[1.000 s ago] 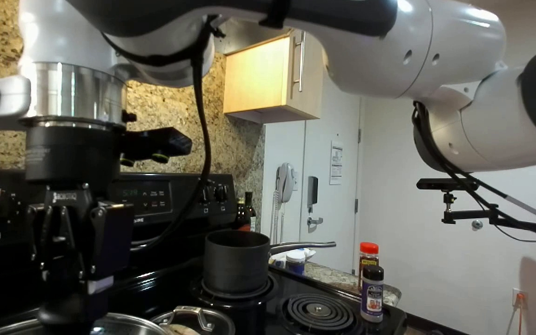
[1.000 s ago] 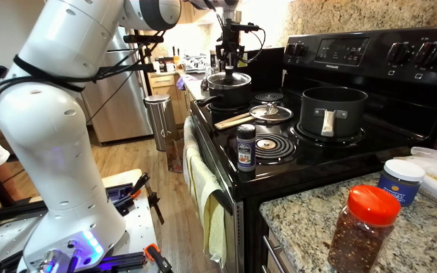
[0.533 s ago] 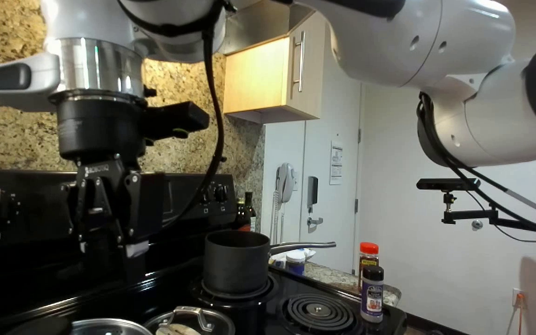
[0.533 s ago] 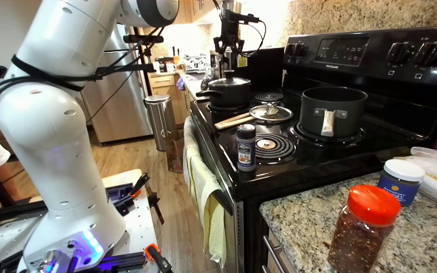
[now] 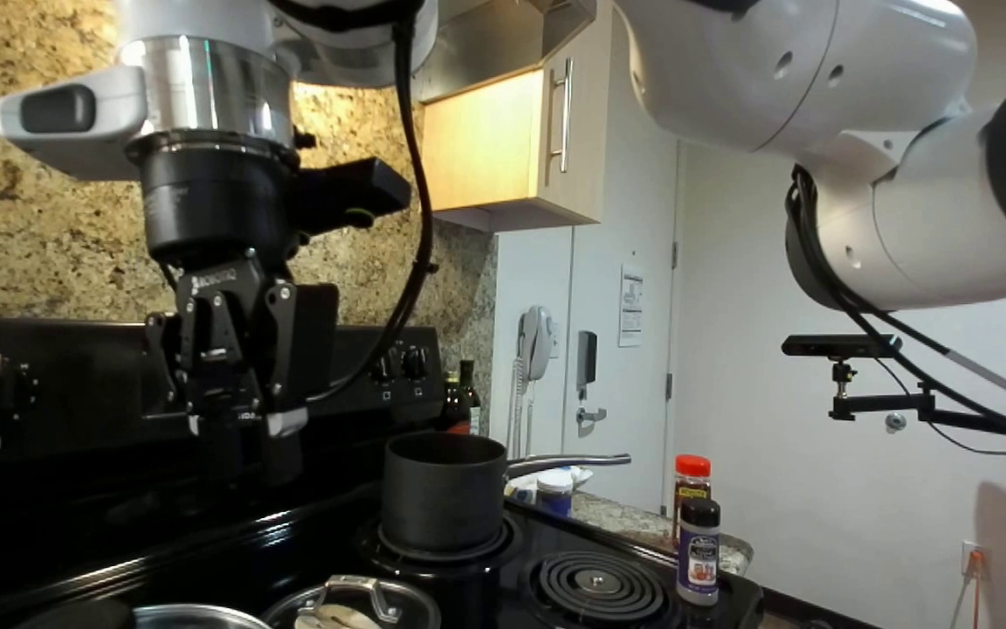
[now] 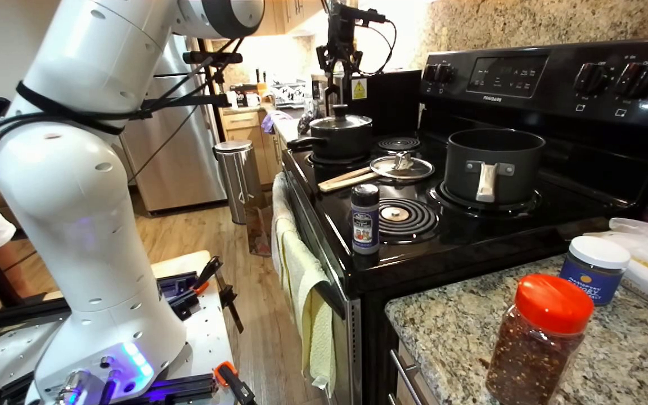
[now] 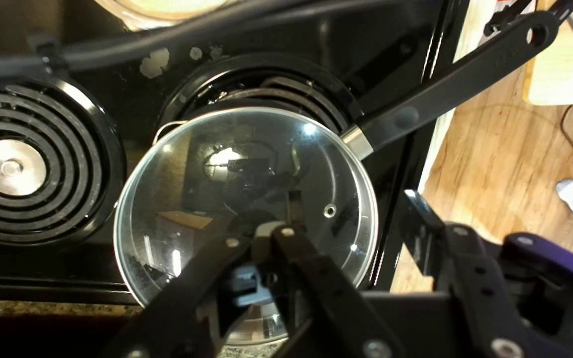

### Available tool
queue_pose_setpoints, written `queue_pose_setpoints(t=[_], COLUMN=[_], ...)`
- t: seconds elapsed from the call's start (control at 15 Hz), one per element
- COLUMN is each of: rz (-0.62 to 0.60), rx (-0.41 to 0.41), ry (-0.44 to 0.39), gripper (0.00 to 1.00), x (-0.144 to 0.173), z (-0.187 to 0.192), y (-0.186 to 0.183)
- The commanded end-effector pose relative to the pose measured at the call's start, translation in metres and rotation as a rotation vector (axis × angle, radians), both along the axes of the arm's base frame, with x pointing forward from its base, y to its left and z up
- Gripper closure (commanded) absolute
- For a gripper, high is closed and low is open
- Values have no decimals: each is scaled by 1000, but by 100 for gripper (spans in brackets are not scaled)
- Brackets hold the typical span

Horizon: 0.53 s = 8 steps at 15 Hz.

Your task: Move the lid from the pot on the left to the stovetop

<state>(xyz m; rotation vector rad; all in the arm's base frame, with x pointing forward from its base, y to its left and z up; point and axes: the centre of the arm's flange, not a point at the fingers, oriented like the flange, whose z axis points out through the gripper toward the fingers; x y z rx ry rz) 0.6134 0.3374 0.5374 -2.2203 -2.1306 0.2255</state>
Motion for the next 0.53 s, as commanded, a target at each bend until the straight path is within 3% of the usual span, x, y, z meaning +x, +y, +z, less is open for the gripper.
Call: queue_pose_setpoints(t=[0.0,0.13,0.2,0.27,0.47], rz=[-35,-62,-30,-34,-32], rx=[-31,-55,-18,-20,-22], ry=[-19,-37,-17,-19,-15], gripper=[22,11,4,23,4], x=[3,-1,6,7,8], z=[13,13,3,3,1], y=[-9,-23,-13,-15,-13])
